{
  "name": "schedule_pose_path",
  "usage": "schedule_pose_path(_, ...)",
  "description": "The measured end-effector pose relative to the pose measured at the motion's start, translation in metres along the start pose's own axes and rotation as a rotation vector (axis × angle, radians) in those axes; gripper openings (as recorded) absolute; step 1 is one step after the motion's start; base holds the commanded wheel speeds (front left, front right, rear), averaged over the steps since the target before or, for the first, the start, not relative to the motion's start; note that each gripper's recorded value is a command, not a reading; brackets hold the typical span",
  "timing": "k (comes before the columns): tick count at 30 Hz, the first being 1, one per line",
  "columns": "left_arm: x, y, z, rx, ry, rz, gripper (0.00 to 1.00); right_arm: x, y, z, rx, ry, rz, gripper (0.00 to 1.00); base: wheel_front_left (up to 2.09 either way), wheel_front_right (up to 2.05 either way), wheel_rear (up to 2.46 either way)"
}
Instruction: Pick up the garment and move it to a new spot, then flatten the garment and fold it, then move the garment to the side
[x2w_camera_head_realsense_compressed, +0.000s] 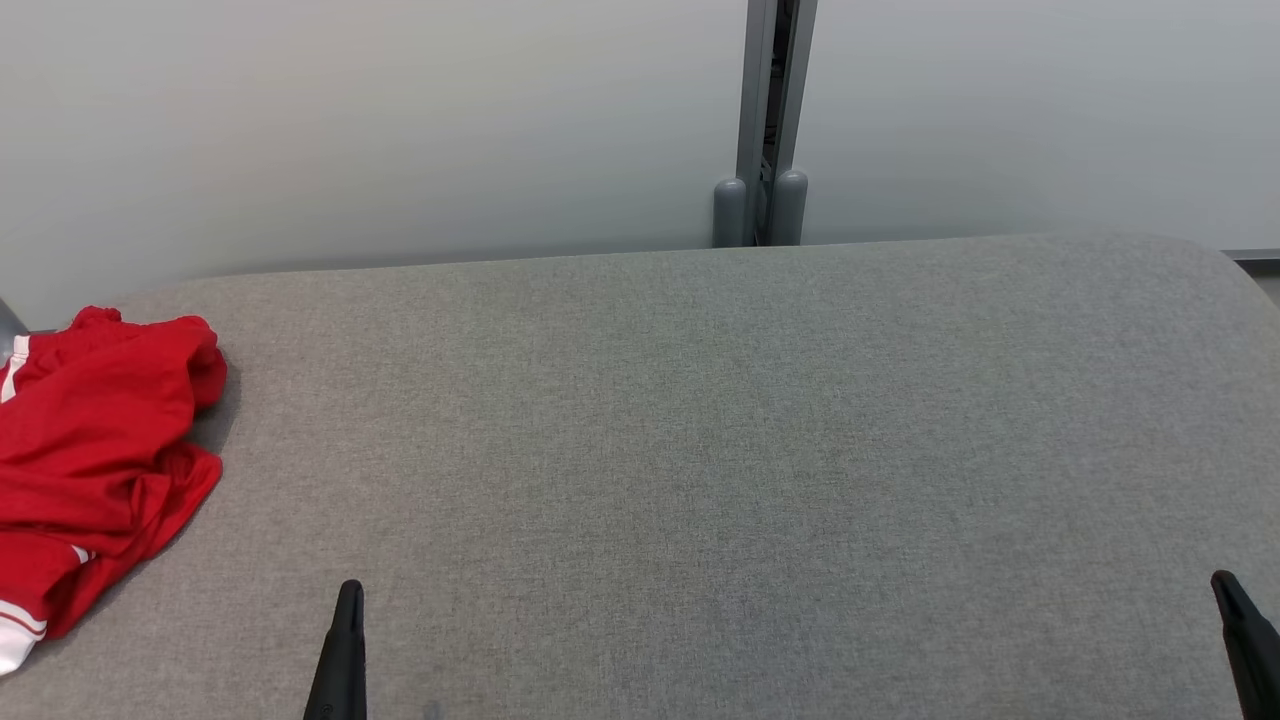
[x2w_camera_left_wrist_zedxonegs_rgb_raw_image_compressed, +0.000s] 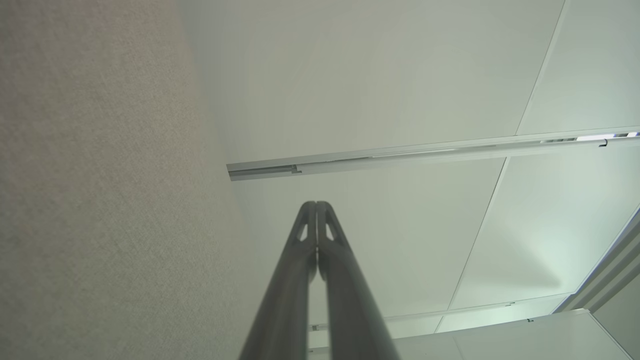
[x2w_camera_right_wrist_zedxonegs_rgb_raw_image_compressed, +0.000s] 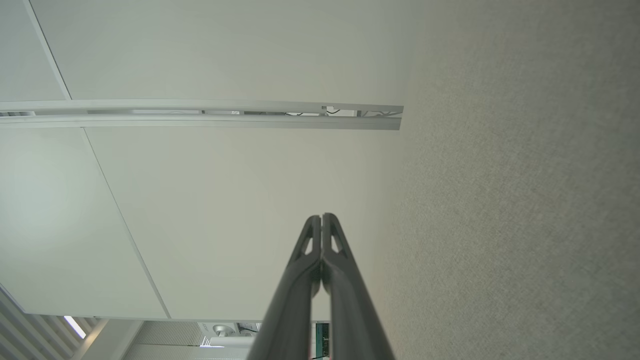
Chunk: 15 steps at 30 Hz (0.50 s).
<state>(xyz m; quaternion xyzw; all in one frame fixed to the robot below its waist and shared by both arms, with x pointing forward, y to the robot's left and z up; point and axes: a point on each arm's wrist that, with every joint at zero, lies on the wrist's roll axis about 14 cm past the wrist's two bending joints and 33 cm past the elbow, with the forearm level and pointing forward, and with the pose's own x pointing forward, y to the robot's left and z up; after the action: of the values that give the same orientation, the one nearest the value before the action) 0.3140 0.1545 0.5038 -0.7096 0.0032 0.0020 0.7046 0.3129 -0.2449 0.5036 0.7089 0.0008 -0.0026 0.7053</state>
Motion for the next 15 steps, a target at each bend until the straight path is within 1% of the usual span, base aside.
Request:
schedule_pose_path(2,0.0,0.0,0.0,0.0,0.0,0.0,0.0,0.0,0.0,0.0,0.0,0.0,0.0,0.0,0.0,0.0,0.0)
schedule_pose_path(3,0.0,0.002,0.0,0.0,0.0,0.005,1.0,0.0,-0.002,0.0,0.003,0.0,-0.004,1.0,0.0,0.0,0.0)
schedule_pose_path(6,-0.003,0.01,-0.001,0.0,0.0,0.034,1.0,-0.001,-0.01,-0.004,0.023,-0.003,-0.027,1.0,0.0,0.0,0.0)
schedule_pose_path(9,-0.001,0.013,-0.001,0.001,0.0,0.04,1.0,0.0,-0.011,-0.003,0.016,-0.016,-0.032,1.0,0.0,0.0,0.0)
schedule_pose_path(15,0.011,0.003,0.0,0.012,-0.01,0.004,1.0,0.009,-0.008,-0.006,-0.034,-0.022,-0.028,1.0,0.0,0.0,0.0)
